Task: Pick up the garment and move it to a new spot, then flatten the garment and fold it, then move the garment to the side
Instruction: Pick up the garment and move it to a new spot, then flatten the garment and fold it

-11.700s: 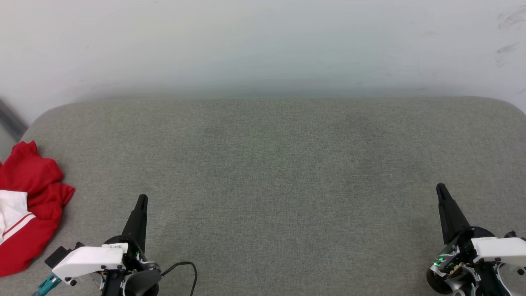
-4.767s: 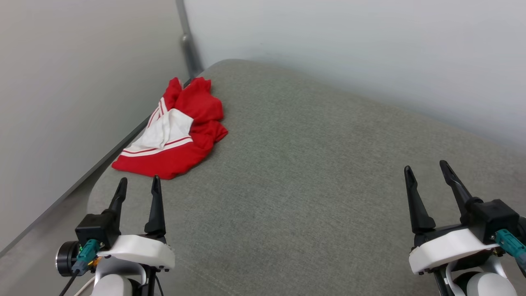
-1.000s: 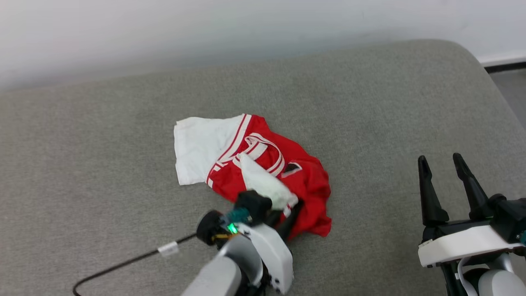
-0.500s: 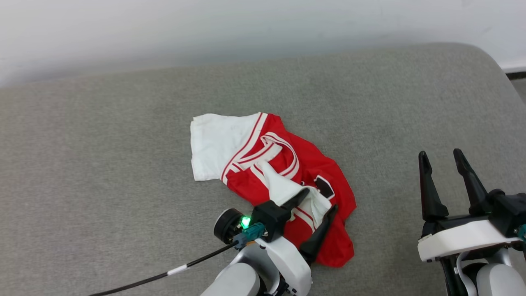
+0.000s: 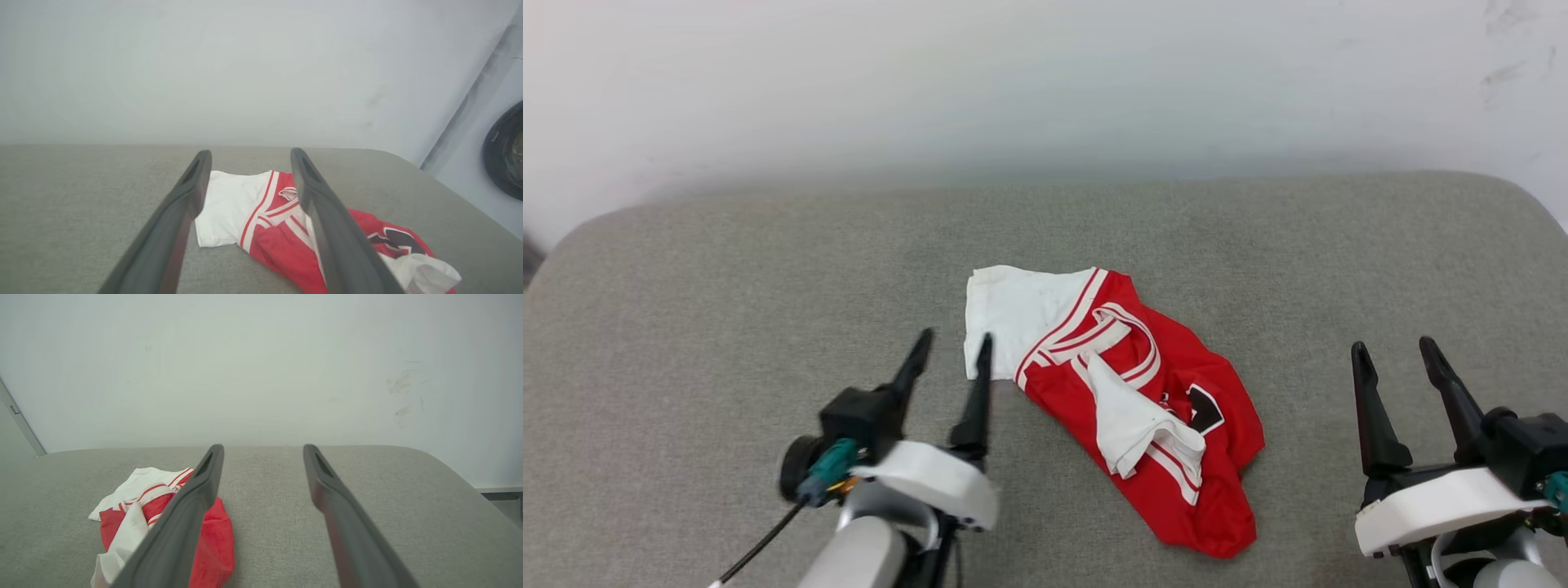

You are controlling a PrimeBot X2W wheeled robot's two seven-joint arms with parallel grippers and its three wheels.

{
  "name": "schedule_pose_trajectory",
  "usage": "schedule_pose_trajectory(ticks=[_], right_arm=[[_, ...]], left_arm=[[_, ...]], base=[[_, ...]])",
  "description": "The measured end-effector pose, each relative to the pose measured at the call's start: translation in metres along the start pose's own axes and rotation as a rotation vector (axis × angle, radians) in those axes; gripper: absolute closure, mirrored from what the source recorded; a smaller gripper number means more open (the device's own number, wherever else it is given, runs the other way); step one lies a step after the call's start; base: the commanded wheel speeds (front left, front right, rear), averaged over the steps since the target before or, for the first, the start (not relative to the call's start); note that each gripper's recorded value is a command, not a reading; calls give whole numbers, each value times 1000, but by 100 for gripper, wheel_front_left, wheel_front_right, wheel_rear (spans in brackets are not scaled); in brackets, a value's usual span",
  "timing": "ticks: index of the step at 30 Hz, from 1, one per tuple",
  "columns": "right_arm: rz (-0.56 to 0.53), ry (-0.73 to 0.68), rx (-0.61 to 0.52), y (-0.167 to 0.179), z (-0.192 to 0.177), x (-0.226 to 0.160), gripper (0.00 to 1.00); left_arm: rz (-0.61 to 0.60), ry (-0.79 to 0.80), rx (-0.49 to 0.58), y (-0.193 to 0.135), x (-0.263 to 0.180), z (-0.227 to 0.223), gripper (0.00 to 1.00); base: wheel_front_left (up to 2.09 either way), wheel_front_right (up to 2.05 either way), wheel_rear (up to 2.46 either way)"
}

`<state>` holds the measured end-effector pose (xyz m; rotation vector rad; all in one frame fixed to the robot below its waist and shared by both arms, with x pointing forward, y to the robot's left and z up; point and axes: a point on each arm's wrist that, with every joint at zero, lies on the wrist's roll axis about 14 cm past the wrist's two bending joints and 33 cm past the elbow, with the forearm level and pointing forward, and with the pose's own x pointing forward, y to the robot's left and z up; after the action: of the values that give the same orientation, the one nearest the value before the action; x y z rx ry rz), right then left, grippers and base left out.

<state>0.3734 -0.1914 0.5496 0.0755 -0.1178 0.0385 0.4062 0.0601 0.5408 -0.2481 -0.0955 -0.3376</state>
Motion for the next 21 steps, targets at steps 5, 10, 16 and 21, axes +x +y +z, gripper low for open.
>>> schedule_pose_trajectory(ticks=[5, 10, 16, 21], right_arm=[[6, 18, -2, 2, -2, -7, 0], [-1, 33, -6, 0, -4, -15, 0], [-8, 51, -2, -1, -7, -23, 0], [-12, 47, 12, -2, -5, -24, 0]], left_arm=[[150, -5, 41, 52, -23, 5, 0], [203, 5, 69, 72, -41, 6, 0], [205, 4, 77, 72, -46, 7, 0], [199, 11, 81, 71, -47, 6, 0]], base=[[0, 0, 0], [0, 0, 0], [0, 0, 0], [0, 0, 0]])
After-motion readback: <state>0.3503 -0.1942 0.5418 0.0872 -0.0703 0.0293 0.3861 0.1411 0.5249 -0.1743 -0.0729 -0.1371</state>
